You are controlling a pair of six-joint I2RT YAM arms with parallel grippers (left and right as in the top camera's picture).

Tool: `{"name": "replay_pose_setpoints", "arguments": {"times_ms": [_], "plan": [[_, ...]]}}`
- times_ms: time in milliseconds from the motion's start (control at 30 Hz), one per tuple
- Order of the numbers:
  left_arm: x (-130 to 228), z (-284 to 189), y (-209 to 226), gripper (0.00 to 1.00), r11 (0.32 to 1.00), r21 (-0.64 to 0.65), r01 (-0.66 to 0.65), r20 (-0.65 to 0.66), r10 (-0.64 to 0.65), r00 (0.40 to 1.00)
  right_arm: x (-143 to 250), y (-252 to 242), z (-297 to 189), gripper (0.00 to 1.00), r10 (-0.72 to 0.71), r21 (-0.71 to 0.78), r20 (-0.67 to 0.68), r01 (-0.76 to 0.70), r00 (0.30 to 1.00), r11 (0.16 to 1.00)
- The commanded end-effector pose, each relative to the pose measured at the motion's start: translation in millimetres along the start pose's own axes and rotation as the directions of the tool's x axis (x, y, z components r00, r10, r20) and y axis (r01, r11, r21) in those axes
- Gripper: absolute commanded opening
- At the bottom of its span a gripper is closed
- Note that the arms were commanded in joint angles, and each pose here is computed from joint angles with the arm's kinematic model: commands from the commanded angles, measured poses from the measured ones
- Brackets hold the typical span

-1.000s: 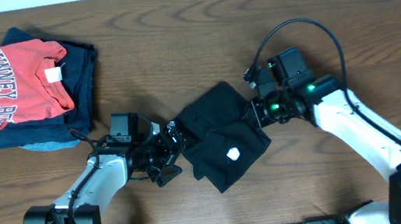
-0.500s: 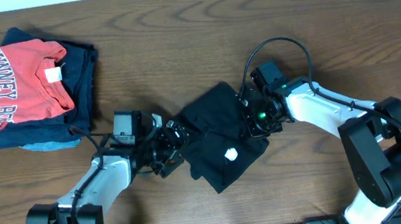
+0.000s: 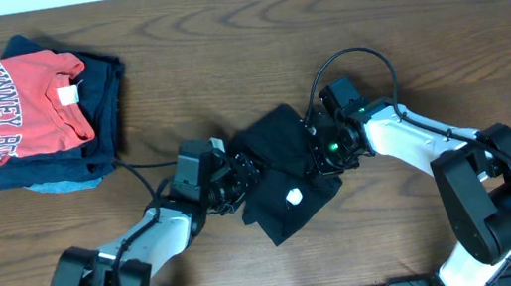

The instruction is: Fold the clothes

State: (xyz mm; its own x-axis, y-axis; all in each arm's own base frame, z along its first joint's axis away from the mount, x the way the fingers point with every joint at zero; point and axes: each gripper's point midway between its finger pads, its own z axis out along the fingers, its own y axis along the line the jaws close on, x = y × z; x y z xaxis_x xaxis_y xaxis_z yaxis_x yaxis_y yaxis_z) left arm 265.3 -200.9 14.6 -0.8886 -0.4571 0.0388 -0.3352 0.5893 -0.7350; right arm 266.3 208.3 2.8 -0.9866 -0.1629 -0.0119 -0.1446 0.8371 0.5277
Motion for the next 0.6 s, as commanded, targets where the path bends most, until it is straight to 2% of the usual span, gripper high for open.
{"name": "replay_pose_setpoints", "arguments": {"times_ms": [0, 200, 300, 400, 433, 567], "plan": [[8, 11, 63, 0.66, 0.979, -0.196, 0.056, 0.045, -0.048, 0.998, 8, -12, 13, 0.04, 0.021, 0.040, -0.034, -0.019, 0.999, 0.999], [4, 16, 27, 0.53, 0.975, -0.042, -0.217, 0.015, 0.218, 0.976, 8, -12, 14, 0.03, 0.020, 0.040, -0.034, -0.019, 0.999, 0.999], [9, 16, 19, 0.35, 0.955, 0.001, -0.297, -0.010, 0.297, 0.955, 8, -12, 13, 0.03, 0.020, 0.040, -0.032, -0.019, 0.999, 0.999], [8, 15, 18, 0.09, 0.952, 0.006, -0.307, -0.007, 0.307, 0.952, 7, -8, 7, 0.02, 0.014, 0.037, -0.021, -0.013, 1.000, 0.999], [8, 14, 15, 0.06, 0.947, 0.016, -0.322, -0.007, 0.322, 0.947, 6, -6, 2, 0.02, 0.008, 0.035, -0.012, -0.008, 1.000, 0.999], [6, 1, -4, 0.06, 0.931, 0.103, -0.351, -0.003, 0.353, 0.935, -5, 6, -33, 0.03, -0.020, 0.022, 0.075, 0.018, 0.997, 1.000]]}}
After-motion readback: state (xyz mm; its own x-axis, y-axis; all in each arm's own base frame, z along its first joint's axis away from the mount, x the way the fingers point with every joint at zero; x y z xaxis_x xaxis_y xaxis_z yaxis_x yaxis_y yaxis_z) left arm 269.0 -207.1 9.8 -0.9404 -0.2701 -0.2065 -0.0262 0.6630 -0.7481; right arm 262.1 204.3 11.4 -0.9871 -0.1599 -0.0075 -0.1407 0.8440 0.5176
